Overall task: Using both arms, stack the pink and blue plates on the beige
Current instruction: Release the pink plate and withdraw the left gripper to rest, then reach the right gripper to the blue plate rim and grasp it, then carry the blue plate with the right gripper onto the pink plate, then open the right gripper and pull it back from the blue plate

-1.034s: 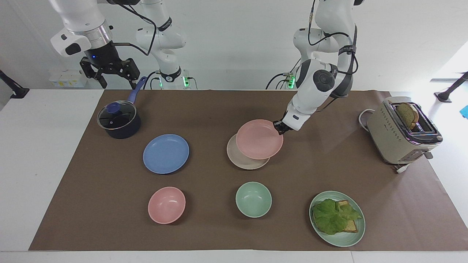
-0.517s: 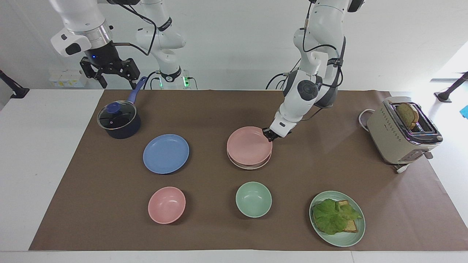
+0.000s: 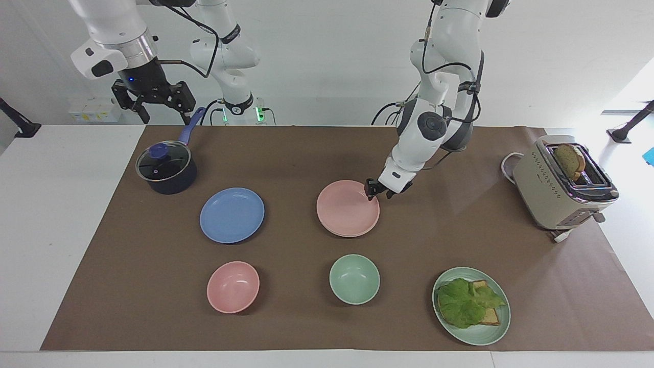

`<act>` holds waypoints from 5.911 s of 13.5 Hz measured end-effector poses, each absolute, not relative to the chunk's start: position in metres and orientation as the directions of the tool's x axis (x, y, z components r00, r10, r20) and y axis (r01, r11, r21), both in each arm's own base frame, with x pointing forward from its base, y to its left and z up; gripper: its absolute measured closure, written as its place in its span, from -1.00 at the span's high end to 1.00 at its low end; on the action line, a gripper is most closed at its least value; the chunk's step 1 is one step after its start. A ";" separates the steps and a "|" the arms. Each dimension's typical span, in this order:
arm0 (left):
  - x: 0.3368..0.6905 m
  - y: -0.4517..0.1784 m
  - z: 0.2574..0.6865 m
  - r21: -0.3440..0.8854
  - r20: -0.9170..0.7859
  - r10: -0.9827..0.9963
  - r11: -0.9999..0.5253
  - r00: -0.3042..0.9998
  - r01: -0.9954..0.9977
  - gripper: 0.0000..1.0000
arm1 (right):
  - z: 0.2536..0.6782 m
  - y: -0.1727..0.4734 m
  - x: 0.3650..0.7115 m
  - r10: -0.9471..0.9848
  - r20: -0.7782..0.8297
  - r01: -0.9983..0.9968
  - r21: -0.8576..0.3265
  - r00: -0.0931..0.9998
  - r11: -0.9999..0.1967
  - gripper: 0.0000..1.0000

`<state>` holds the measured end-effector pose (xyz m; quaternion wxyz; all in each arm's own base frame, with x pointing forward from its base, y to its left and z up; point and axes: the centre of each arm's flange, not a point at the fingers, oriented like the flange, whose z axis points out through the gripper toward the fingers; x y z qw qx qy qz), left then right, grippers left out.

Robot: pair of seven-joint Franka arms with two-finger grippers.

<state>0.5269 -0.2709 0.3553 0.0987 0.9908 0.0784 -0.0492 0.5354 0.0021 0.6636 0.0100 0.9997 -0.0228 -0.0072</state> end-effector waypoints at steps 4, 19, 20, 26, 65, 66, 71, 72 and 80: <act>0.575 -0.201 0.407 0.170 -0.090 0.227 -0.956 0.970 0.239 1.00 | 0.664 0.001 0.537 -0.047 -0.002 -0.047 0.020 0.999 -0.999 1.00; 0.571 -0.026 0.630 -0.008 0.024 0.034 -0.999 0.999 0.034 1.00 | 0.447 -0.019 0.578 -0.049 0.076 -0.051 0.017 0.996 -0.999 1.00; 0.567 -0.027 0.635 -0.009 0.029 0.034 -0.999 0.999 0.034 1.00 | 0.422 -0.019 0.581 -0.043 0.087 -0.045 0.017 0.995 -0.999 1.00; 0.565 -0.027 0.634 -0.010 0.021 0.034 -0.999 0.999 0.034 1.00 | 0.322 -0.018 0.592 -0.047 0.073 -0.046 -0.009 0.996 -0.999 1.00; 0.566 -0.007 0.633 -0.016 0.020 0.064 -0.998 0.998 0.064 1.00 | 0.351 0.284 0.543 -0.152 0.050 -0.135 -0.245 0.987 -0.960 -0.90; 0.566 -0.007 0.633 -0.016 0.020 0.064 -0.998 0.998 0.064 1.00 | 0.347 0.287 0.542 -0.156 0.043 -0.141 -0.243 0.987 -0.960 -0.90; 0.566 -0.007 0.633 -0.016 0.020 0.064 -0.998 0.998 0.064 1.00 | 0.339 0.299 0.535 -0.139 0.032 -0.128 -0.236 0.990 -0.963 -0.90; 0.566 -0.007 0.633 -0.016 0.020 0.064 -0.998 0.998 0.064 1.00 | 0.339 0.300 0.535 -0.138 0.031 -0.127 -0.236 0.990 -0.963 -0.90; 0.566 -0.007 0.633 -0.016 0.020 0.064 -0.998 0.998 0.064 1.00 | 0.342 0.298 0.539 -0.145 0.038 -0.132 -0.239 0.989 -0.962 0.00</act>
